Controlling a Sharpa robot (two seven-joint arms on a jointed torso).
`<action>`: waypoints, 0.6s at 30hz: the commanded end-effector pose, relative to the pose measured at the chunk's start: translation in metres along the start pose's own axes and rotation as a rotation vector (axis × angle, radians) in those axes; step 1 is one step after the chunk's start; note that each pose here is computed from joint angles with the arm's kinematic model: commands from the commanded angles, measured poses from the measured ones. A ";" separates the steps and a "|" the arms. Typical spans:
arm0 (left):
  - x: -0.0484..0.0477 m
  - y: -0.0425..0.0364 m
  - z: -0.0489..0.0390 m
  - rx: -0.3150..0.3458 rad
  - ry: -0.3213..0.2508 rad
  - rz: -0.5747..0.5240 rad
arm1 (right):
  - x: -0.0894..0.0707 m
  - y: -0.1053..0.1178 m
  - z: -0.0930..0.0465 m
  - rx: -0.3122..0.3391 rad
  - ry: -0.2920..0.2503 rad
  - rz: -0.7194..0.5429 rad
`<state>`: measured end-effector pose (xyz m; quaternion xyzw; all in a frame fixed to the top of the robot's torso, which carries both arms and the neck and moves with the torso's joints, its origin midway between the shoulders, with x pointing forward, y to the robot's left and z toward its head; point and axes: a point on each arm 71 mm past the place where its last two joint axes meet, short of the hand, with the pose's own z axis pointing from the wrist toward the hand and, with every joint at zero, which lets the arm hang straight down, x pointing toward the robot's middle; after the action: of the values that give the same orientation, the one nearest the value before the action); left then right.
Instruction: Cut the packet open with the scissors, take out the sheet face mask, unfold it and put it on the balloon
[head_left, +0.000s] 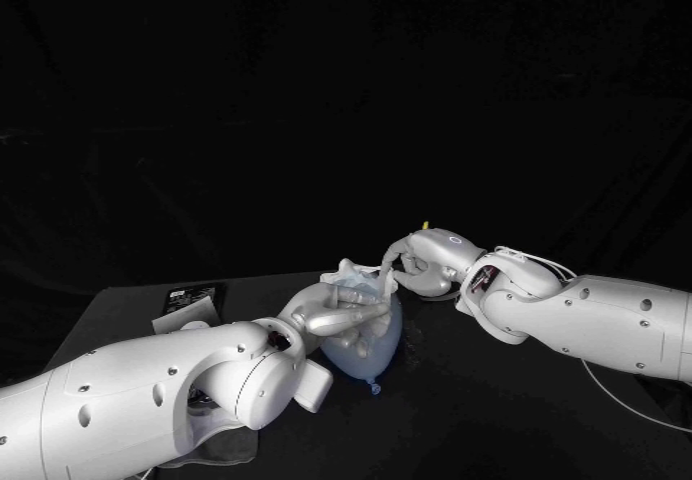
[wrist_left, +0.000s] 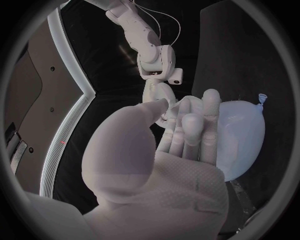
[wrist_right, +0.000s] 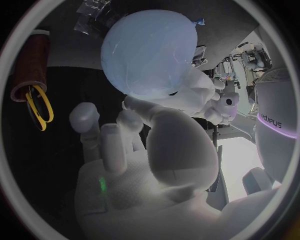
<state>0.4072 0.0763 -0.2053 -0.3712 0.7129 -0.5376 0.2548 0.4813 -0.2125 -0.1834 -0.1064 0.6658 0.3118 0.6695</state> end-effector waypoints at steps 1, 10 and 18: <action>0.0037 0.0036 -0.0003 -0.052 0.055 0.027 | 0.002 -0.003 -0.001 0.020 -0.004 0.033; 0.0042 0.0047 -0.0016 -0.057 0.098 0.056 | 0.003 -0.006 -0.004 0.046 -0.008 0.068; 0.0039 0.0037 -0.0030 -0.029 0.141 0.075 | 0.005 -0.012 -0.008 0.097 0.009 0.150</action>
<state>0.4047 0.0795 -0.2096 -0.3381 0.7442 -0.5271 0.2323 0.4803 -0.2234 -0.1903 -0.0578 0.6794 0.3177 0.6589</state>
